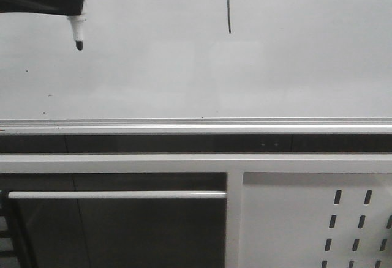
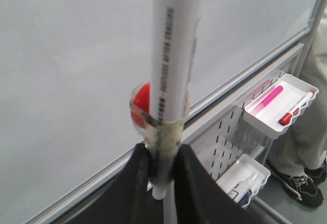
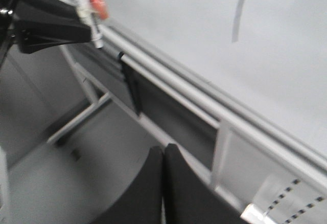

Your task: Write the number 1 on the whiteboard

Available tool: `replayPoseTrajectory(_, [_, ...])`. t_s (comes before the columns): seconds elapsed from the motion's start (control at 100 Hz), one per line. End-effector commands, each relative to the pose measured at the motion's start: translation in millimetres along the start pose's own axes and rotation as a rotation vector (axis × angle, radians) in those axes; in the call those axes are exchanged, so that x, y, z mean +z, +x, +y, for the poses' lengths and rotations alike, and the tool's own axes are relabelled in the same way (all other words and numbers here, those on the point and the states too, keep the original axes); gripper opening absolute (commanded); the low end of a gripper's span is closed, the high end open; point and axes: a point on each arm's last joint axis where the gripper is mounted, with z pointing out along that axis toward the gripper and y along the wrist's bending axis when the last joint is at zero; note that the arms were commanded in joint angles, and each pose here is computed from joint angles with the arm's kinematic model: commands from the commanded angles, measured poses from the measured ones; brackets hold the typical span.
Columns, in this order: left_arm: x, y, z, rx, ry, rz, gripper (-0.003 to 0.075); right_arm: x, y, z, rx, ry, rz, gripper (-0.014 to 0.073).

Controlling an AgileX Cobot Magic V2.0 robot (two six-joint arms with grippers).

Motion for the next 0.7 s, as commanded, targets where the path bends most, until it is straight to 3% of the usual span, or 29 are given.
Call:
replayPoseTrajectory(0.0, [-5,-17,2,-0.041,0.015,-0.139,-0.0018,-20,2,-8,0.012,0.046,-0.182,-0.0077])
replayPoseTrajectory(0.14, [-6,-16,10,-0.052,-0.006,-0.194,-0.0018,-33,35,-13,-0.007,0.054,-0.299,-0.0066])
replayPoseTrajectory(0.32, [-7,-7,17,-0.072,-0.026,-0.230,-0.0018,-38,67,-20,-0.056,0.090,-0.358,-0.0066])
replayPoseTrajectory(0.69, [-7,23,13,-0.014,-0.010,-0.182,-0.0018,-43,89,-26,-0.071,0.145,-0.382,-0.0066])
